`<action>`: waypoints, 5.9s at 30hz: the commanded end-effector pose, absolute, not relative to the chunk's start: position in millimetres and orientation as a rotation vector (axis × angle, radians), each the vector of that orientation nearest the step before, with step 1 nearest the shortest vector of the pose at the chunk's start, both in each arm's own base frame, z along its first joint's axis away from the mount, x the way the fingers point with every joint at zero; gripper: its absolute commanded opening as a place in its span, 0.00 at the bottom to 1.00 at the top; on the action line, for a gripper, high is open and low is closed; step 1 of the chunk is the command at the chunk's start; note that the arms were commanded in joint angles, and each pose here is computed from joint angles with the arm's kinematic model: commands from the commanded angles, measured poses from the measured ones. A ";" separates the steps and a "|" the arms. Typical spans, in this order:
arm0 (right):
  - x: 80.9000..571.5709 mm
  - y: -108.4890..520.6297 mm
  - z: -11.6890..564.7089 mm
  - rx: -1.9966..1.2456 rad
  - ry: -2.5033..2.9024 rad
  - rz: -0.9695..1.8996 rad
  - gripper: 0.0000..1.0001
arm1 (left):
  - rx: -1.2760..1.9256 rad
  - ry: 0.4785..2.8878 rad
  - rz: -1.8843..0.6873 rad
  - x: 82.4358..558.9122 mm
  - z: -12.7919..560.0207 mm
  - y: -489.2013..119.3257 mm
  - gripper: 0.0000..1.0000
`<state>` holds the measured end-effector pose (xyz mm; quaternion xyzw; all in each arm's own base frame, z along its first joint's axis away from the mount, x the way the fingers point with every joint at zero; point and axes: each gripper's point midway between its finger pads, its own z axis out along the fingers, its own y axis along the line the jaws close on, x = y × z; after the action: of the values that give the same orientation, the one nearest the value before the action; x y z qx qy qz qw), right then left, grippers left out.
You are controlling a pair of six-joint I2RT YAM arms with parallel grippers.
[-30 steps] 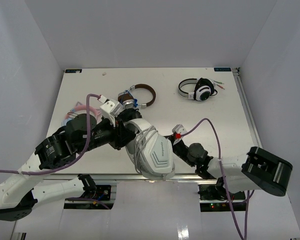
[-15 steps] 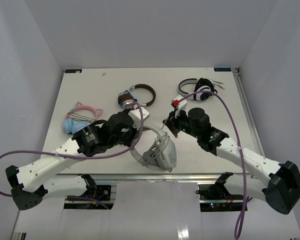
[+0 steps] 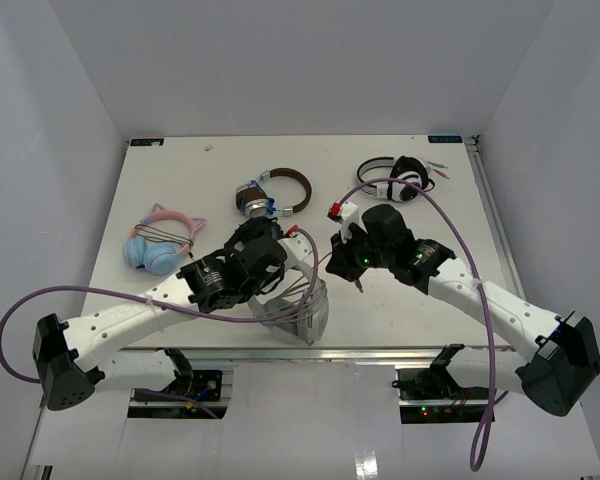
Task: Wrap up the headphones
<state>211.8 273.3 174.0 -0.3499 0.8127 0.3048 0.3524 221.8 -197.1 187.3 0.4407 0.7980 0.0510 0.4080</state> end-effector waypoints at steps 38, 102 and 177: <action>105.6 310.4 278.9 -1.071 1.639 1.694 0.08 | 0.697 1.955 0.627 265.2 223.4 -147.0 0.00; 188.2 313.0 323.7 -0.358 1.789 1.261 0.29 | 0.070 2.072 -0.332 256.8 251.7 -222.6 0.00; 64.1 381.9 244.2 -0.776 1.945 1.065 0.37 | -0.130 1.813 -0.438 249.7 325.4 -179.5 0.00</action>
<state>67.3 374.2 233.7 -0.2975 0.7660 0.4324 0.3712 248.6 -172.3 269.7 0.0001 0.8267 -0.1047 0.5528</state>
